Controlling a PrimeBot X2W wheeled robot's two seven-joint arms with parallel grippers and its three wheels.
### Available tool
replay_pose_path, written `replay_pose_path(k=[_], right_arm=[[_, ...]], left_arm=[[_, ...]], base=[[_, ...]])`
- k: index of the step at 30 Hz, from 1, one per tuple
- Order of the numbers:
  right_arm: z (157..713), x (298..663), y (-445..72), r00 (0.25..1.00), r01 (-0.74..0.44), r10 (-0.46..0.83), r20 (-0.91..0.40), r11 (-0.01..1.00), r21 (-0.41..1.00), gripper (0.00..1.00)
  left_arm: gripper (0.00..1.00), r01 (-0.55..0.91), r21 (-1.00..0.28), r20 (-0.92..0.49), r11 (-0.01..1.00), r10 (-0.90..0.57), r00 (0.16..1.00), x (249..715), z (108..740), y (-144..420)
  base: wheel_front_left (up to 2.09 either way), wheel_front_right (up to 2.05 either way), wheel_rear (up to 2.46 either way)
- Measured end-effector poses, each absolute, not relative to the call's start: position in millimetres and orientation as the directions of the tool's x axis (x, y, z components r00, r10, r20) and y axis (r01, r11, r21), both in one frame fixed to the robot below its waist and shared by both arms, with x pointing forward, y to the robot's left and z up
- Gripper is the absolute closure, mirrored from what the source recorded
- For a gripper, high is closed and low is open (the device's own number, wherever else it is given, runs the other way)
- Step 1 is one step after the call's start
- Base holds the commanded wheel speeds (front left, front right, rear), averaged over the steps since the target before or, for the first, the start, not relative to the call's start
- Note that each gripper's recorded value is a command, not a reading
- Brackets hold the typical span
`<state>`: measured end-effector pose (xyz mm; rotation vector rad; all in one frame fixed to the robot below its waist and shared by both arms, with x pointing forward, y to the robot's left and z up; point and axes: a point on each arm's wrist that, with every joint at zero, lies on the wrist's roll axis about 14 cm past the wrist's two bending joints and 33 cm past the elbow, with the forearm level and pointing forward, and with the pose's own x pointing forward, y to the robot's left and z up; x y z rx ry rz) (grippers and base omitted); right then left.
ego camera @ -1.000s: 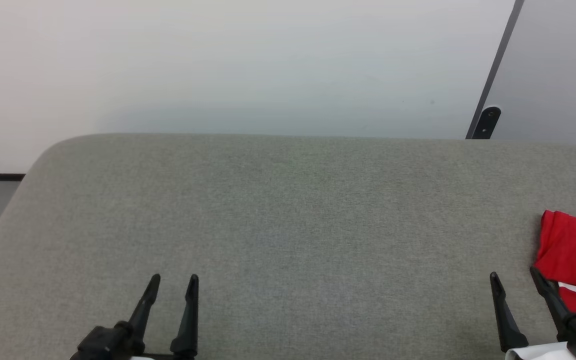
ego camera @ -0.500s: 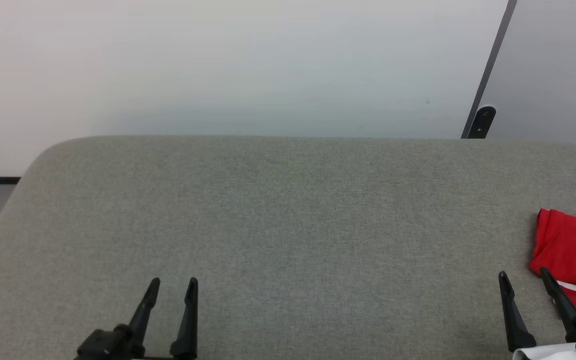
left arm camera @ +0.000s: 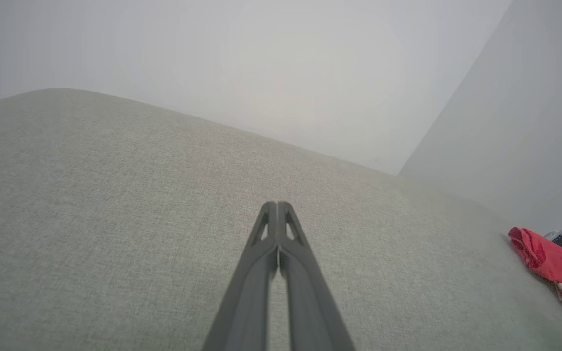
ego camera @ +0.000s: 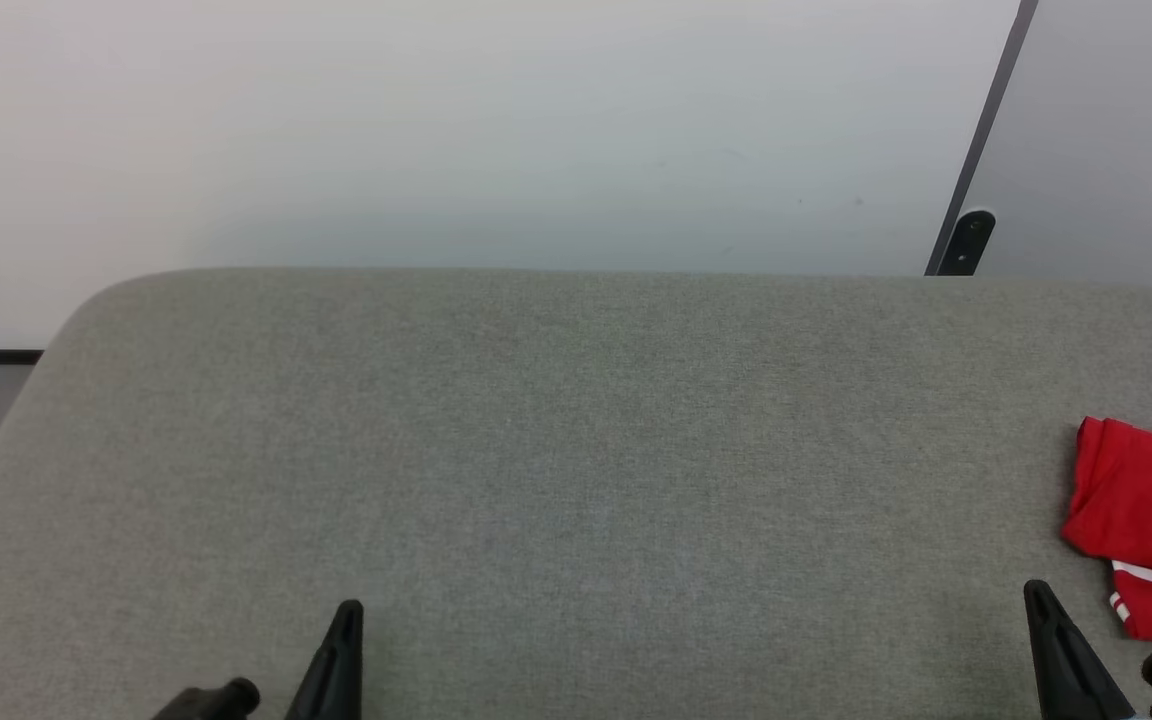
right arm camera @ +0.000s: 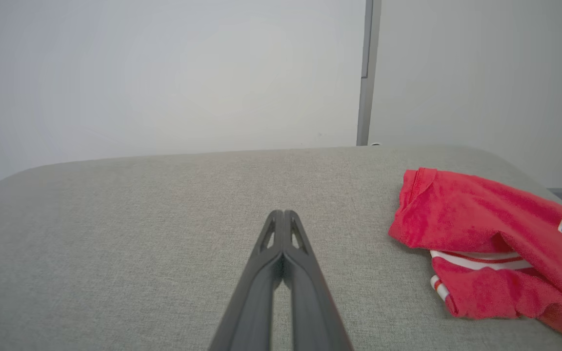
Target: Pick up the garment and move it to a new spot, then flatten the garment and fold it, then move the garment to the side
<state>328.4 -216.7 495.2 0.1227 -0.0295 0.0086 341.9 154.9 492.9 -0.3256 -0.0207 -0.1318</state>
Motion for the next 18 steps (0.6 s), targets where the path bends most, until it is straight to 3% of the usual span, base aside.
replay_pose_path(k=[18], right_arm=[[495.0,341.0,-221.4,0.999,0.044,-0.05,0.001,0.897,0.441,1.0]], left_arm=[[1.0,0.049,-0.574,0.003,0.817,-0.057,0.998,353.6,491.4,170.2]], base=[[0.0,0.0,0.0]])
